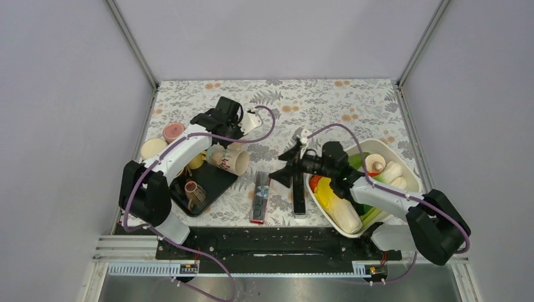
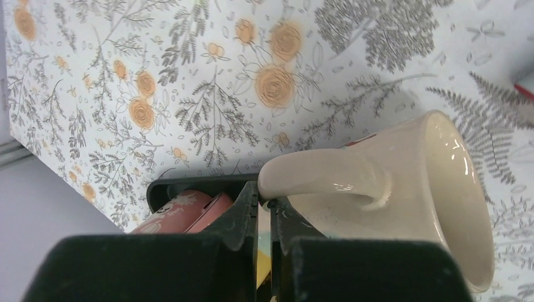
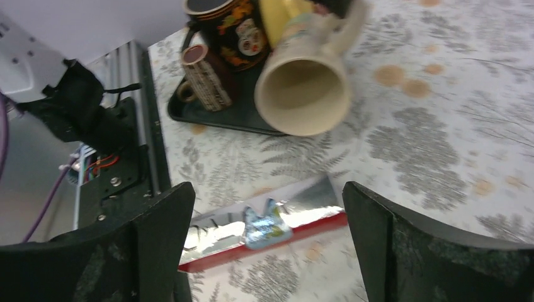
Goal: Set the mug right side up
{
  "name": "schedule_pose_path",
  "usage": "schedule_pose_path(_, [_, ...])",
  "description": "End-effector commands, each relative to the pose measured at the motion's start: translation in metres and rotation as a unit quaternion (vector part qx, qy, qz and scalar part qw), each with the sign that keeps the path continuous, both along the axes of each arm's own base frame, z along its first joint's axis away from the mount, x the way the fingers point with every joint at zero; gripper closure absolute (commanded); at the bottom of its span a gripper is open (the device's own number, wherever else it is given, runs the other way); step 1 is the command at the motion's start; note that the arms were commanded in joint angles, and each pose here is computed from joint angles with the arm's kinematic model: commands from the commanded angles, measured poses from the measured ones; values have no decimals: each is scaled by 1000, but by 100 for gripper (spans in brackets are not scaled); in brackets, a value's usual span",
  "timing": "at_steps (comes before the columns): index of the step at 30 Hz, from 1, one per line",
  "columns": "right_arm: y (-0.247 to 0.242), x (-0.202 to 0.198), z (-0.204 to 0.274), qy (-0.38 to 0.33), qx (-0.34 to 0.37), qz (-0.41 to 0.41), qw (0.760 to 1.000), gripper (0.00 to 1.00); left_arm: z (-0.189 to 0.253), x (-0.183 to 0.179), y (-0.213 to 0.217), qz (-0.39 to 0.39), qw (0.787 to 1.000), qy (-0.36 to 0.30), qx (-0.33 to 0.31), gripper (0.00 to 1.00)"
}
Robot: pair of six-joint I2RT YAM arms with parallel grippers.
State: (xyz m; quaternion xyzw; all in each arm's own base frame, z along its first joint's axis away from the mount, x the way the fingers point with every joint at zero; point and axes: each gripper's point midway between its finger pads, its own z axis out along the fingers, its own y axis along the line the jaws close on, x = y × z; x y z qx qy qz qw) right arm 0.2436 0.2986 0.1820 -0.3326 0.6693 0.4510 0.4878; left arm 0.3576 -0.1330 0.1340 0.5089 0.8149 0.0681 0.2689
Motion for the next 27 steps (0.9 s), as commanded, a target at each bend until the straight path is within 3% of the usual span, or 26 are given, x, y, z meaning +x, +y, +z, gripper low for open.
schedule_pose_path(1, [56, -16, 18, -43, 20, 13, 999, 4, 32, 17, -16, 21, 993, -66, -92, 100])
schedule_pose_path(11, [154, 9, -12, 10, 26, -9, 1000, 9, 29, 12, -19, 23, 990, -57, -124, 100])
schedule_pose_path(16, [186, 21, -30, 50, 35, -15, 998, 20, 35, 9, -21, 30, 987, -48, -149, 100])
schedule_pose_path(18, [195, 19, -35, 67, 43, -9, 997, 35, 38, 9, -22, 36, 985, -47, -160, 100])
schedule_pose_path(22, [194, 21, -28, 60, 50, -18, 997, 91, 52, 6, -22, 52, 977, -31, -204, 100])
schedule_pose_path(23, [187, 23, -22, 45, 45, -31, 998, 100, 59, 5, -20, 55, 974, -30, -215, 100])
schedule_pose_path(24, [179, 26, -18, 29, 34, -42, 998, 100, 67, 5, -19, 56, 972, -31, -225, 100])
schedule_pose_path(25, [170, 31, -10, 17, 17, -53, 998, 100, 74, 3, -18, 53, 970, -29, -233, 90])
schedule_pose_path(27, [149, 42, 6, 4, -36, -61, 997, 100, 93, -1, -12, 52, 968, -37, -241, 41])
